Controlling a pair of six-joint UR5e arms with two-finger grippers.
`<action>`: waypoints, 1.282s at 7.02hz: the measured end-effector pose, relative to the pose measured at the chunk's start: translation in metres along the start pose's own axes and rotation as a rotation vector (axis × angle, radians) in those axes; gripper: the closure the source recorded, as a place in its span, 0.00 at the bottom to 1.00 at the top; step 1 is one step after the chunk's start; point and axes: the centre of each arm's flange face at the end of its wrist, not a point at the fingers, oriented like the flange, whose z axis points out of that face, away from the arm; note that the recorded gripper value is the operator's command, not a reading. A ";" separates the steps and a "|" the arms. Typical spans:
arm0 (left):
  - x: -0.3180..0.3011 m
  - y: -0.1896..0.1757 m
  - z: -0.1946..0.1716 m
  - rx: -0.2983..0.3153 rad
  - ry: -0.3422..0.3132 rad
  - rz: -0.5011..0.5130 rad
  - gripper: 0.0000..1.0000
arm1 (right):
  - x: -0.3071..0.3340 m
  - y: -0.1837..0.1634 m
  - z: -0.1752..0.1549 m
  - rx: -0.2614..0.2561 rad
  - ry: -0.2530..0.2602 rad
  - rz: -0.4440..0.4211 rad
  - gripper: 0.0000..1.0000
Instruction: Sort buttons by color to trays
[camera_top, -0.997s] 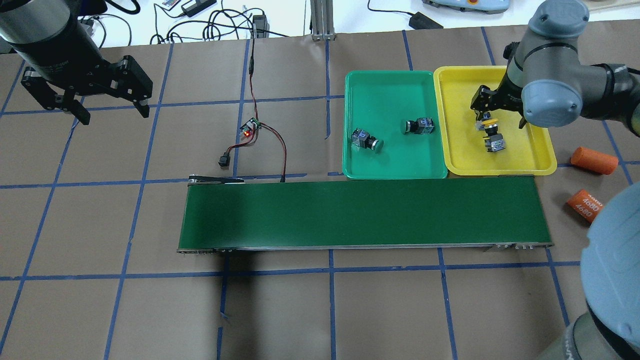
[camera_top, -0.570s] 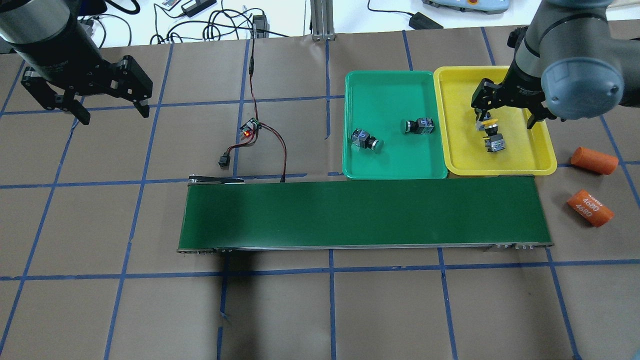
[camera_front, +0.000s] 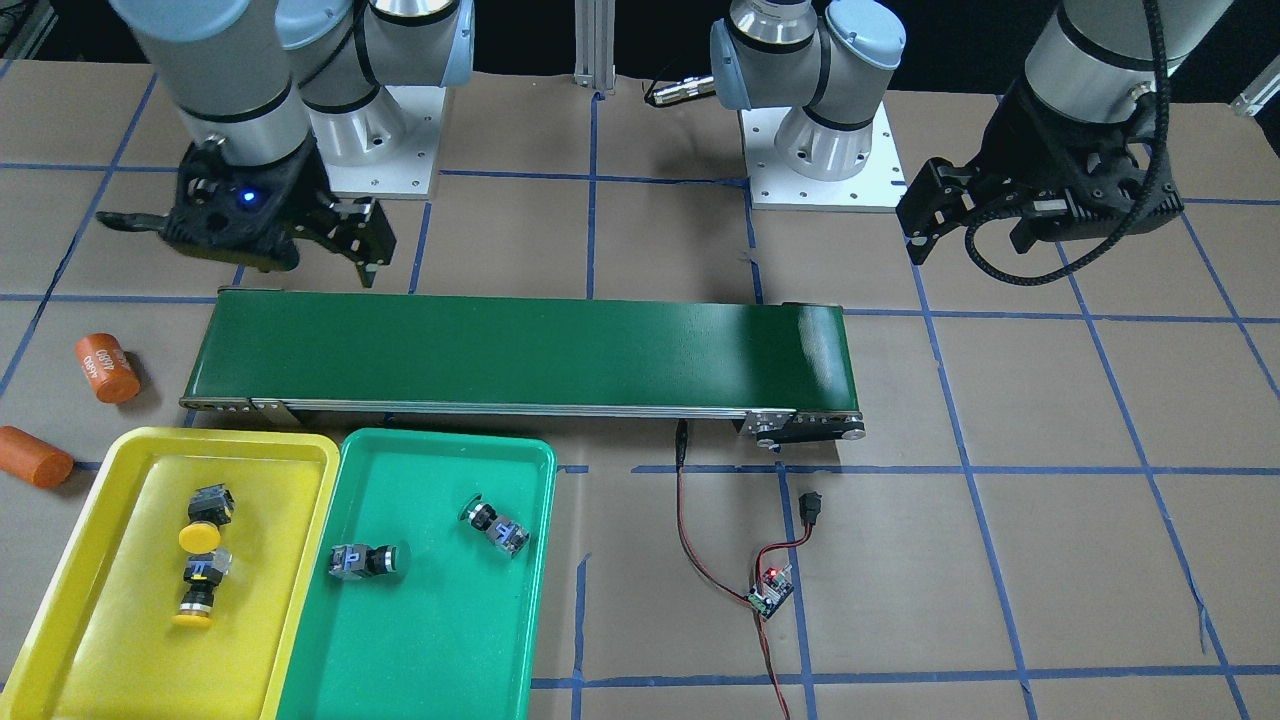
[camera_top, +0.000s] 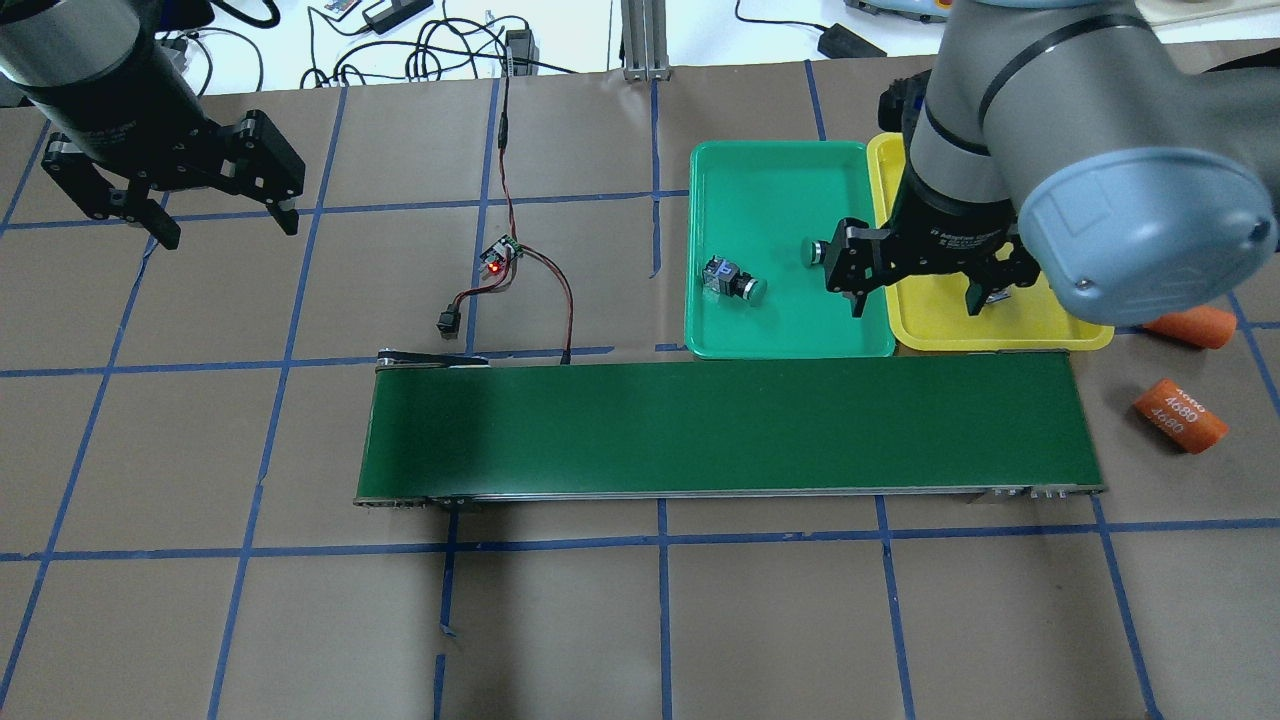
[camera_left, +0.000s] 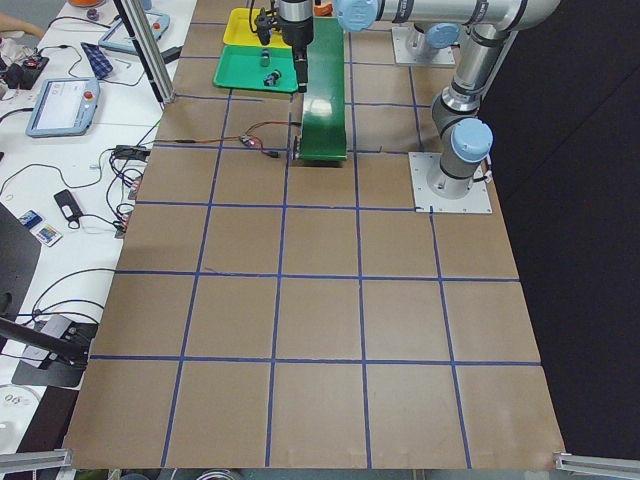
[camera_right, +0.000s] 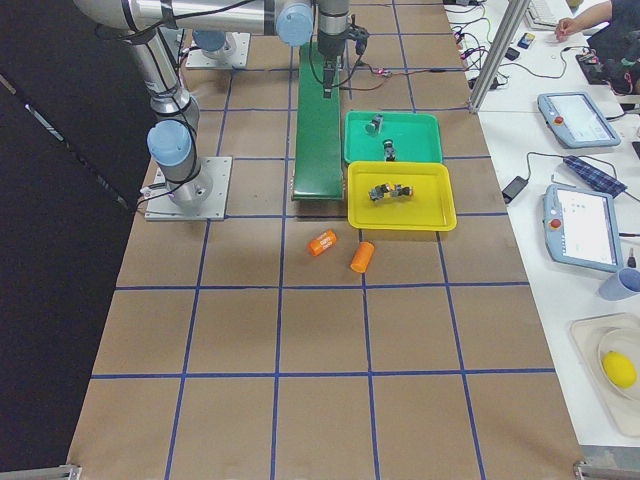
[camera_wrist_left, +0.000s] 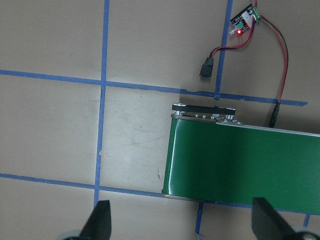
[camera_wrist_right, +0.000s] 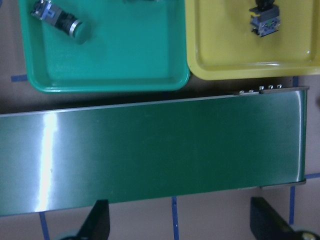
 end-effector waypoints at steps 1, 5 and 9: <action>0.000 0.000 0.000 0.001 0.000 0.000 0.00 | -0.005 0.006 -0.005 -0.005 -0.006 0.004 0.00; 0.000 0.000 0.000 0.001 0.000 -0.001 0.00 | 0.037 0.000 -0.021 0.020 -0.044 0.091 0.00; 0.000 0.000 -0.001 0.002 0.000 -0.001 0.00 | 0.046 0.014 -0.031 0.022 -0.051 0.104 0.00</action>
